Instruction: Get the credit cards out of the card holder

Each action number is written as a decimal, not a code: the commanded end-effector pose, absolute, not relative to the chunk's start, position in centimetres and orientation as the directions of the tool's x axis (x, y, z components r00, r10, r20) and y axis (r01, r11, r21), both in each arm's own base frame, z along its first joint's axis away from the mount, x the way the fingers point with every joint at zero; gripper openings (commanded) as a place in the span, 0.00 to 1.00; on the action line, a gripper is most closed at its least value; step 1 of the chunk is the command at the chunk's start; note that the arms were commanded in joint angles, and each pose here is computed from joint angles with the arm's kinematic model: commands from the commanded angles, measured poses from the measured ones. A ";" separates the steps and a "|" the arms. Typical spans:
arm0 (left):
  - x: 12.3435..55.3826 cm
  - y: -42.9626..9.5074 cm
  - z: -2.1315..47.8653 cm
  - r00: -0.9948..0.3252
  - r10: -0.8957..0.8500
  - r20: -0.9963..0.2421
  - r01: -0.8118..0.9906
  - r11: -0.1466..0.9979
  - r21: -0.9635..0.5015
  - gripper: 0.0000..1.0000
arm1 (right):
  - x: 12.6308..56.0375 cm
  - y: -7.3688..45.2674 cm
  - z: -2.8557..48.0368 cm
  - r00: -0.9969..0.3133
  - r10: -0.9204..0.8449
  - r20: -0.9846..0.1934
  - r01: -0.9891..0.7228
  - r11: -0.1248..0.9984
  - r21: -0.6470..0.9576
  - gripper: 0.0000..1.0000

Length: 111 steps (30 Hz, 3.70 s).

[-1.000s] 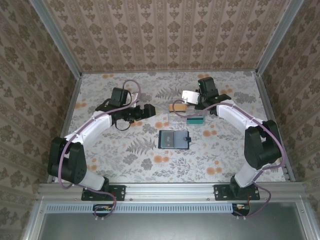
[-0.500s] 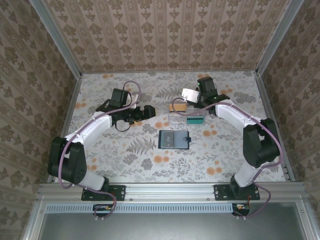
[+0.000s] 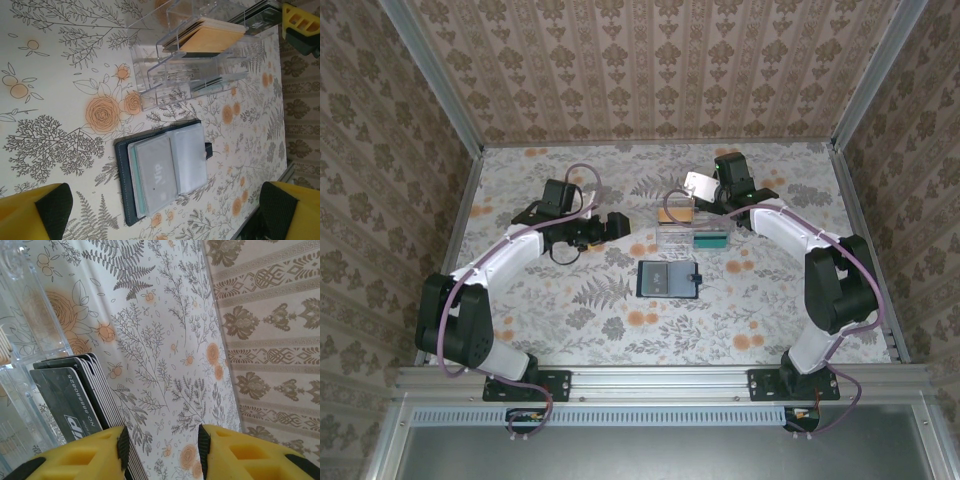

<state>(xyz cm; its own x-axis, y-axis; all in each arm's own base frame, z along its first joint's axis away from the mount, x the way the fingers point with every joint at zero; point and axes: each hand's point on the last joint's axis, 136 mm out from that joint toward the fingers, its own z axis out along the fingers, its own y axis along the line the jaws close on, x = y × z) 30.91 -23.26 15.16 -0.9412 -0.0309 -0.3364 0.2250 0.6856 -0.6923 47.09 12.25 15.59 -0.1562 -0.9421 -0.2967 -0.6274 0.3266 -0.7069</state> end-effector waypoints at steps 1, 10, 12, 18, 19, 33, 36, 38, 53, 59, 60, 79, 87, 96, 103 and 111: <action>30.6 -23.2 16.1 -0.930 -0.024 -0.366 0.257 0.668 -0.698 1.00 | 46.4 11.7 16.4 -0.188 -0.932 -0.310 -0.622 0.357 -0.697 0.45; 30.1 -23.0 15.9 -0.933 -0.028 -0.359 0.249 0.668 -0.701 1.00 | 46.1 11.8 15.6 -0.197 -0.929 -0.314 -0.636 0.365 -0.680 0.46; 30.0 -23.0 16.0 -0.932 -0.028 -0.360 0.251 0.668 -0.701 1.00 | 46.5 11.7 15.3 -0.213 -0.925 -0.316 -0.626 0.377 -0.683 0.46; 29.7 -22.9 16.2 -0.931 -0.024 -0.365 0.257 0.668 -0.699 1.00 | 47.9 11.4 15.1 -0.259 -0.908 -0.328 -0.595 0.418 -0.687 0.45; 29.7 -22.8 16.2 -0.931 -0.025 -0.365 0.256 0.668 -0.699 1.00 | 48.0 11.4 15.2 -0.262 -0.907 -0.329 -0.593 0.420 -0.687 0.45; 29.8 -23.1 16.3 -0.931 -0.029 -0.364 0.255 0.664 -0.703 0.98 | 46.2 11.2 20.2 -0.293 -0.829 -0.476 -0.506 0.557 -0.659 0.46; 29.7 -23.5 16.1 -0.936 -0.032 -0.351 0.245 0.660 -0.711 0.96 | 44.4 11.5 21.7 -0.325 -0.764 -0.557 -0.483 0.641 -0.597 0.46; 29.5 -24.0 15.9 -0.939 -0.029 -0.341 0.238 0.661 -0.712 0.93 | 42.9 11.9 22.1 -0.354 -0.703 -0.617 -0.479 0.703 -0.526 0.46; 26.7 -28.1 10.4 -0.980 0.035 -0.195 0.159 0.724 -0.671 0.64 | 30.4 17.0 16.2 -0.731 -0.107 -0.674 -0.303 0.936 0.179 0.34; 25.8 -29.4 8.6 -0.990 0.073 -0.122 0.137 0.716 -0.684 0.63 | 27.7 18.0 10.3 -0.856 -0.013 -0.517 -0.171 0.950 0.260 0.40; 25.7 -29.5 8.3 -0.991 0.077 -0.114 0.135 0.716 -0.685 0.63 | 27.4 18.0 9.5 -0.869 -0.004 -0.494 -0.154 0.952 0.263 0.41; 24.9 -31.0 5.4 -0.992 0.123 -0.040 0.116 0.708 -0.697 0.63 | 26.3 18.3 2.1 -0.959 0.072 -0.276 0.009 0.975 0.222 0.46; 24.3 -31.6 4.8 -0.988 0.154 -0.003 0.111 0.694 -0.712 0.63 | 26.1 18.3 1.3 -0.963 0.067 -0.260 0.013 0.979 0.205 0.39; 24.5 -31.5 5.7 -0.987 0.158 -0.035 0.137 0.702 -0.699 0.62 | 25.9 18.6 0.8 -0.967 0.065 -0.247 0.014 0.979 0.202 0.34; 24.7 -31.6 6.4 -0.983 0.166 -0.078 0.174 0.721 -0.671 0.63 | 25.9 19.0 0.6 -0.968 0.066 -0.242 0.016 0.979 0.202 0.34; 24.5 -32.2 5.6 -0.980 0.191 -0.046 0.172 0.719 -0.674 0.62 | 25.8 19.1 0.6 -0.969 0.063 -0.239 0.014 0.979 0.201 0.34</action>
